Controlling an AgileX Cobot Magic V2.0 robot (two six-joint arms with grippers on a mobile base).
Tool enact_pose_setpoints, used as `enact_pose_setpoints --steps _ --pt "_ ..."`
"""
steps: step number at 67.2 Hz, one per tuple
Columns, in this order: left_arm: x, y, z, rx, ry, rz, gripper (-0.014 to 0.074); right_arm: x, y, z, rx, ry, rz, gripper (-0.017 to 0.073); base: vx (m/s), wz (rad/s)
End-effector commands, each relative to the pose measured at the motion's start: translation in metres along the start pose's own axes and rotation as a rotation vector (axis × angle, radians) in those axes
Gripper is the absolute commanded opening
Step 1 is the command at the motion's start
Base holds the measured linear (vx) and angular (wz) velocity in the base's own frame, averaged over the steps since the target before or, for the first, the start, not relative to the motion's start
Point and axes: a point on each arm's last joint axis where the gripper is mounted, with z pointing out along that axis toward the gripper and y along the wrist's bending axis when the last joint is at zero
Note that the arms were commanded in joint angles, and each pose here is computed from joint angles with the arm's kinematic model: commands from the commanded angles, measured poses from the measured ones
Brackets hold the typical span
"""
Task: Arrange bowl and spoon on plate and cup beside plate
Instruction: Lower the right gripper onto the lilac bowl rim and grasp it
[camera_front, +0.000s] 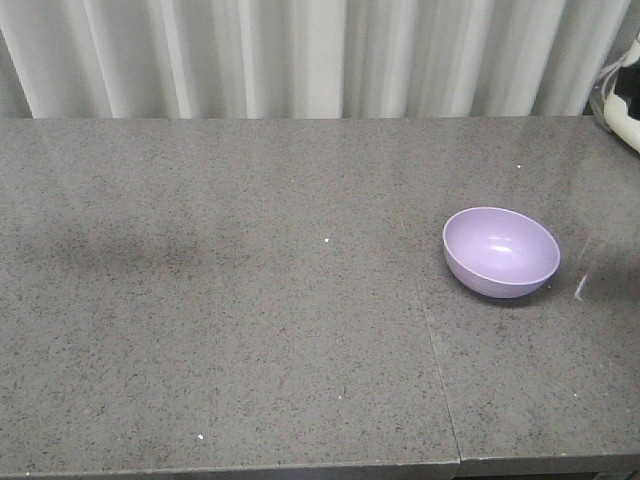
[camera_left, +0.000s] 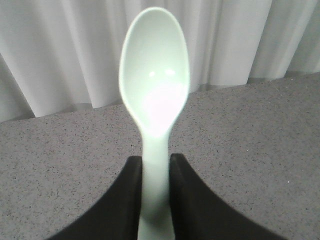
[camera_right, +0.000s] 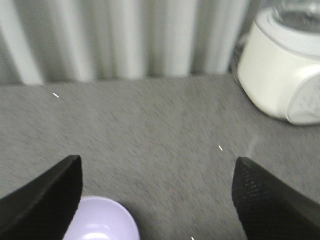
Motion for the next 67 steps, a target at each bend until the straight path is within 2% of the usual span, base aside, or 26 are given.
enact_pose_setpoints --steps 1,13,16,22,28,36,48,54,60,67 --pt "-0.014 -0.003 -0.021 0.013 -0.125 0.005 -0.0006 -0.011 -0.012 0.013 0.038 0.003 0.013 0.0584 0.0 0.0" --pt "-0.008 -0.003 -0.014 0.012 -0.1 0.007 -0.0006 -0.003 -0.013 0.051 0.038 0.17 0.031 0.0584 0.0 0.0" --pt "-0.008 -0.003 -0.013 0.013 -0.098 0.007 -0.0006 -0.002 -0.011 0.058 0.01 0.207 0.041 0.0584 0.0 0.0" --pt "-0.008 -0.003 -0.014 0.012 -0.101 0.007 -0.0006 0.0 -0.006 0.069 -0.049 0.269 0.011 0.0584 0.0 0.0" --pt "-0.009 -0.003 -0.014 0.012 -0.106 0.011 -0.0006 0.002 -0.001 0.077 -0.104 0.322 0.012 0.0584 0.0 0.0" --pt "-0.008 -0.003 -0.013 0.012 -0.097 0.013 -0.0006 0.011 0.0 0.089 -0.121 0.41 -0.012 0.0584 0.0 0.0" --pt "-0.008 -0.003 -0.013 0.012 -0.095 0.013 -0.0006 0.028 0.001 0.108 -0.139 0.515 0.007 0.0584 0.0 0.0" --pt "-0.008 -0.003 -0.013 0.012 -0.095 0.013 -0.0006 0.037 0.002 0.116 -0.149 0.572 -0.001 0.0582 0.0 0.0" --pt "-0.008 -0.003 -0.013 0.012 -0.095 0.013 -0.0006 0.043 0.002 0.122 -0.158 0.604 -0.016 0.0582 0.0 0.0" --pt "-0.008 -0.003 -0.013 0.012 -0.095 0.013 -0.0006 0.045 0.004 0.125 -0.185 0.611 -0.008 0.0582 0.0 0.0"
